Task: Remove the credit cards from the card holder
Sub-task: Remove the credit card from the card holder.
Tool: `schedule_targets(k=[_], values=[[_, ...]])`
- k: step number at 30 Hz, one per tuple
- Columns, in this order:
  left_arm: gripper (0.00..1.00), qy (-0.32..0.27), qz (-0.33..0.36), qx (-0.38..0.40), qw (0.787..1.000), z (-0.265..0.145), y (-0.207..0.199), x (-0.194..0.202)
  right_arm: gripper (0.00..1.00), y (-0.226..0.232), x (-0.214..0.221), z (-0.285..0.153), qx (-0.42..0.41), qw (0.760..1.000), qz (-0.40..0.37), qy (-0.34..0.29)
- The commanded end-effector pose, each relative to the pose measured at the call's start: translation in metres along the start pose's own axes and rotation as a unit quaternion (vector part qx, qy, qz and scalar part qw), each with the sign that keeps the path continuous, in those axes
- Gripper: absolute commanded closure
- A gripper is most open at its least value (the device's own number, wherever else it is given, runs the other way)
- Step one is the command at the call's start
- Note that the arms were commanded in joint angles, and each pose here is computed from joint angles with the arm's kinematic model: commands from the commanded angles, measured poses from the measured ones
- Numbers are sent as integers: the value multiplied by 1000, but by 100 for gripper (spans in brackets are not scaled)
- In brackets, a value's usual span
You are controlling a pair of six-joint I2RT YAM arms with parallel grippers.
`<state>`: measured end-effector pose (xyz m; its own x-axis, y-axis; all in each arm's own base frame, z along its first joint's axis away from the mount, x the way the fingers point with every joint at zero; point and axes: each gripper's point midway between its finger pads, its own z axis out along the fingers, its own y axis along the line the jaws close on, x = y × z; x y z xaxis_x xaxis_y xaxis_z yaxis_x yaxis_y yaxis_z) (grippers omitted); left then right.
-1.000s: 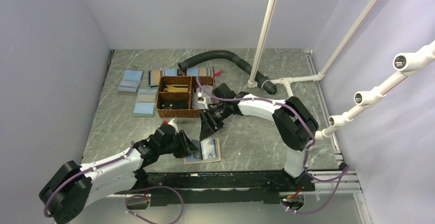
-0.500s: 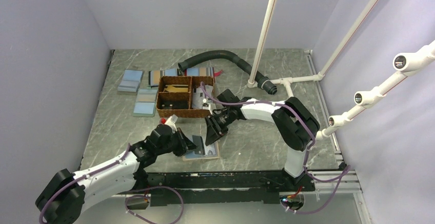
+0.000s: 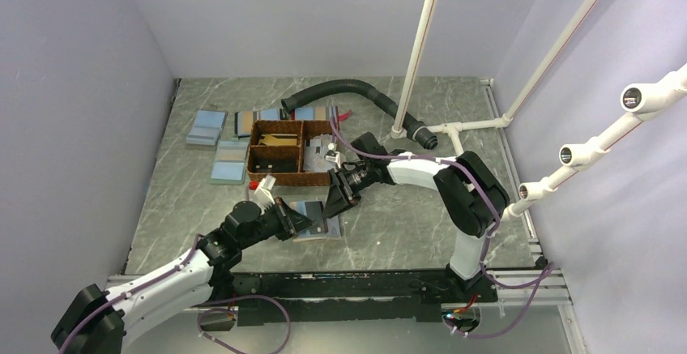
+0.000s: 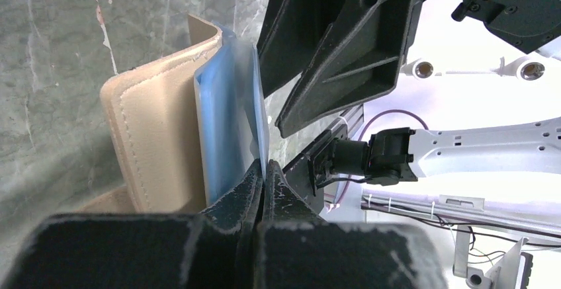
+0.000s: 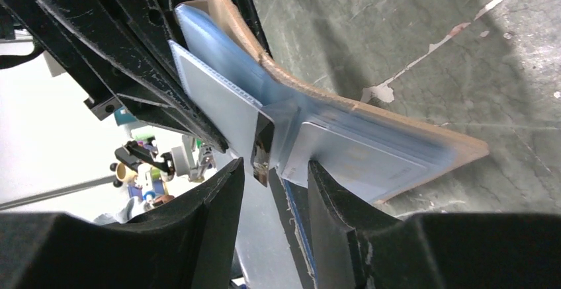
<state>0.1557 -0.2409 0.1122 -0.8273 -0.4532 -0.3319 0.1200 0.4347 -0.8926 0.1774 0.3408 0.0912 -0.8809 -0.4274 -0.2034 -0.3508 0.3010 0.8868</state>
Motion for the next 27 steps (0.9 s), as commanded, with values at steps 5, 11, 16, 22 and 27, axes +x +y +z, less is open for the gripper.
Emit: schedule_targets(k=[5,11,16,22,27], values=[[100,-32,11,62,998,2,-29,-15,61,46,-4,-9,-88,996,-26,-1],[100,-40,6,74,996,3,-33,-18,76,53,-3,-11,-109,994,-25,3],[100,-47,-6,57,997,2,-25,-19,100,56,-2,-14,-123,992,-23,2],[86,-51,-26,28,998,-3,-14,-19,100,50,-5,-19,-123,992,-22,-8],[75,-57,-38,23,997,-6,-9,-19,100,34,-6,-19,-98,995,-21,-16]])
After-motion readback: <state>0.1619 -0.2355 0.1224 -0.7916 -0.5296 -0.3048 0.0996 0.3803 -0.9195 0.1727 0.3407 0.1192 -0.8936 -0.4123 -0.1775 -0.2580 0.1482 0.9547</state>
